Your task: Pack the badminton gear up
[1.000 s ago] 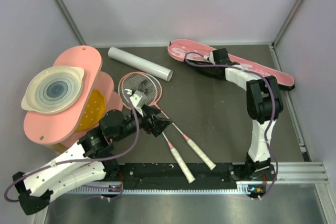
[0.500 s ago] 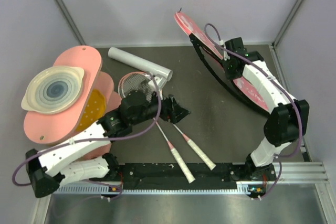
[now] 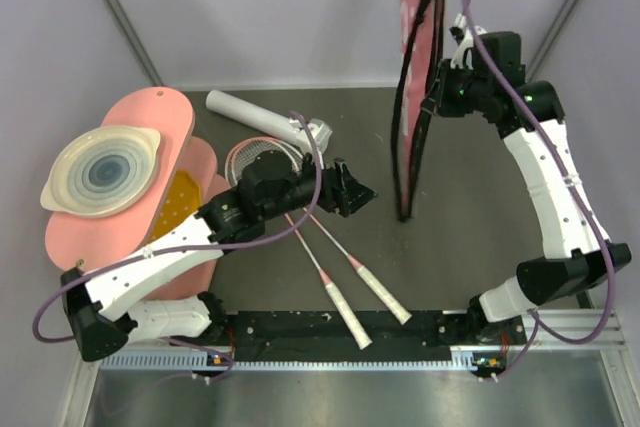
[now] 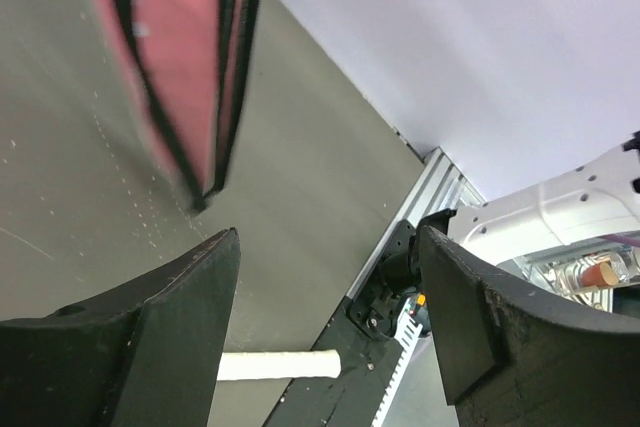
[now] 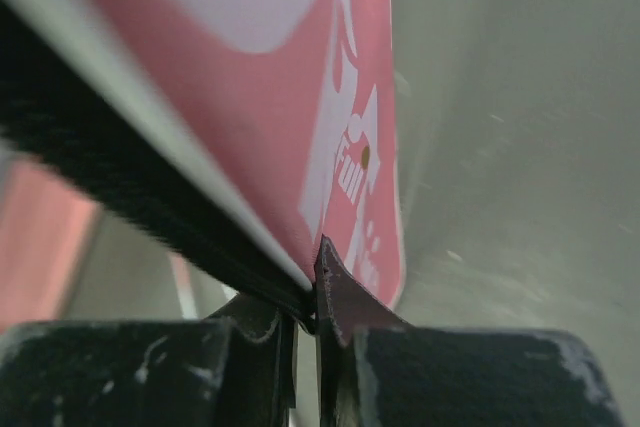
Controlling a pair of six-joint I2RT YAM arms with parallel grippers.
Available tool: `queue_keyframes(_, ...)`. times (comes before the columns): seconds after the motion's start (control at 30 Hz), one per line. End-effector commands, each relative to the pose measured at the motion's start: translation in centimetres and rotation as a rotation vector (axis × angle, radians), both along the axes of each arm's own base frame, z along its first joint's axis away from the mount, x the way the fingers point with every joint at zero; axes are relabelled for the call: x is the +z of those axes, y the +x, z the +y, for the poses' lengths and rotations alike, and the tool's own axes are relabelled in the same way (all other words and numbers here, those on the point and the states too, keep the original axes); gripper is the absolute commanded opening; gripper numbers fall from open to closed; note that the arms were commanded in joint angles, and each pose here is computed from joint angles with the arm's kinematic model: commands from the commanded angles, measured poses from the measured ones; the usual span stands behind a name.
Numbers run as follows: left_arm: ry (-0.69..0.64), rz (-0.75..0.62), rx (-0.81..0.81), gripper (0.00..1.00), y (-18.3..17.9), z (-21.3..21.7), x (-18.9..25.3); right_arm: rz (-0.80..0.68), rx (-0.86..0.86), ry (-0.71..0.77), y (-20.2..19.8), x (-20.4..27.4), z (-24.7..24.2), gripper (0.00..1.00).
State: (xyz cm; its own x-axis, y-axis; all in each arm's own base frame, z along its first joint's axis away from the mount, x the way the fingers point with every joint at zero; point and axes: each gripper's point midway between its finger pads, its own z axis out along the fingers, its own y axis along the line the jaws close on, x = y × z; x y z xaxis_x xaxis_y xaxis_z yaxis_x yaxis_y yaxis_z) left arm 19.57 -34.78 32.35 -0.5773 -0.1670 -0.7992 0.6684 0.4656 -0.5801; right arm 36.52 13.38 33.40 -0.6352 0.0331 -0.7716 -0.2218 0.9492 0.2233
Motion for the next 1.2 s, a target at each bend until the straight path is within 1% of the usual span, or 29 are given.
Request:
queue_keyframes(0.0, -0.066, -0.192, 0.031, 0.77, -0.7, 3.1, 7.4, -0.110, 0.161, 0.403, -2.7, 9.1, 5.8, 0.00)
queue_keyframes(0.03, -0.044, -0.199, 0.047, 0.77, -1.0, 4.1, 8.3, -0.099, 0.169, 0.449, -2.8, 9.2, 6.4, 0.00)
queue_keyframes(0.07, -0.024, -0.219, 0.053, 0.77, -1.1, 4.6, 8.6, -0.084, 0.174, 0.536, -3.2, 10.2, 7.2, 0.00)
queue_keyframes(0.1, -0.016, -0.230, 0.064, 0.77, -1.1, 5.2, 9.2, -0.136, 0.196, 0.589, -3.3, 12.0, 7.7, 0.00)
queue_keyframes(0.13, -0.026, -0.253, 0.088, 0.77, -1.3, 6.2, 10.5, -0.137, 0.208, 0.627, -3.5, 12.5, 8.2, 0.00)
queue_keyframes(0.17, -0.004, -0.259, 0.093, 0.77, -1.5, 6.7, 10.4, -0.125, 0.222, 0.680, -4.0, 13.5, 8.9, 0.00)
queue_keyframes(0.23, -0.020, -0.288, 0.111, 0.77, -2.0, 8.0, 11.8, -0.139, 0.259, 0.705, -4.0, 14.4, 10.3, 0.00)
queue_keyframes(0.3, -0.022, -0.316, 0.118, 0.78, -2.5, 8.9, 12.5, -0.086, 0.321, 0.715, -4.7, 13.6, 12.9, 0.00)
queue_keyframes(0.37, -0.004, -0.337, 0.145, 0.78, -2.2, 9.6, 12.7, -0.030, 0.332, 0.720, -5.0, 11.4, 14.7, 0.00)
queue_keyframes(0.4, 0.027, -0.329, 0.153, 0.78, -2.1, 9.9, 12.0, -0.010, 0.368, 0.728, -6.1, 10.8, 16.3, 0.00)
queue_keyframes(0.43, 0.049, -0.328, 0.161, 0.77, -1.9, 10.1, 11.7, -0.023, 0.394, 0.747, -6.2, 9.8, 17.3, 0.00)
queue_keyframes(0.47, 0.089, -0.333, 0.187, 0.76, -1.4, 10.4, 11.0, -0.004, 0.415, 0.780, -6.9, 9.4, 18.2, 0.00)
queue_keyframes(0.5, 0.151, -0.313, 0.193, 0.76, -1.1, 10.6, 9.5, 0.013, 0.446, 0.801, -7.9, 8.8, 19.2, 0.00)
queue_keyframes(0.57, 0.227, -0.308, 0.224, 0.74, -0.4, 11.3, 7.8, 0.017, 0.484, 0.834, -8.6, 7.1, 20.4, 0.00)
queue_keyframes(0.6, 0.273, -0.299, 0.242, 0.74, -0.1, 11.8, 6.2, 0.011, 0.502, 0.842, -8.9, 6.6, 20.9, 0.00)
queue_keyframes(0.63, 0.296, -0.298, 0.249, 0.74, 0.1, 12.0, 5.4, 0.046, 0.511, 0.831, -9.3, 4.0, 21.5, 0.00)
queue_keyframes(0.67, 0.316, -0.297, 0.260, 0.73, 0.3, 12.2, 4.7, -0.006, 0.551, 0.859, -9.5, 4.6, 21.8, 0.00)
queue_keyframes(0.7, 0.345, -0.287, 0.276, 0.73, 0.5, 12.6, 3.2, -0.003, 0.558, 0.864, -9.6, 3.8, 22.0, 0.00)
queue_keyframes(0.73, 0.352, -0.289, 0.281, 0.72, 0.7, 12.6, 2.7, 0.031, 0.554, 0.855, -9.8, 1.4, 22.1, 0.00)
queue_keyframes(0.77, 0.363, -0.282, 0.284, 0.72, 0.8, 12.6, 1.9, -0.013, 0.582, 0.884, -10.0, 2.0, 22.3, 0.00)
queue_keyframes(0.8, 0.398, -0.260, 0.284, 0.70, 1.0, 12.5, 0.0, -0.004, 0.576, 0.889, -10.0, 1.2, 22.3, 0.00)
queue_keyframes(0.83, 0.401, -0.252, 0.289, 0.68, 1.2, 12.3, -0.6, 0.023, 0.564, 0.886, -10.1, -0.8, 22.3, 0.00)
queue_keyframes(0.87, 0.406, -0.236, 0.283, 0.67, 1.3, 12.0, -1.5, 0.046, 0.562, 0.909, -10.4, -1.3, 22.4, 0.00)
queue_keyframes(0.9, 0.443, -0.210, 0.270, 0.66, 1.4, 11.6, -3.6, 0.032, 0.570, 0.932, -10.3, -1.4, 22.5, 0.00)
queue_keyframes(0.93, 0.456, -0.200, 0.280, 0.61, 1.7, 11.5, -4.4, 0.064, 0.556, 0.932, -10.4, -2.9, 22.4, 0.00)
queue_keyframes(1.0, 0.470, -0.141, 0.316, 0.56, 2.2, 11.4, -6.6, 0.100, 0.564, 0.951, -10.9, -4.2, 22.5, 0.00)
queue_keyframes(1.07, 0.451, -0.143, 0.300, 0.56, 2.3, 10.6, -7.3, 0.120, 0.560, 0.952, -11.2, -5.0, 22.4, 0.00)
queue_keyframes(1.1, 0.462, -0.138, 0.288, 0.56, 2.2, 10.5, -8.2, 0.130, 0.558, 0.945, -11.4, -5.6, 22.3, 0.00)
queue_keyframes(1.17, 0.464, -0.137, 0.279, 0.59, 2.3, 10.1, -8.8, 0.134, 0.557, 0.931, -11.6, -6.1, 22.1, 0.00)
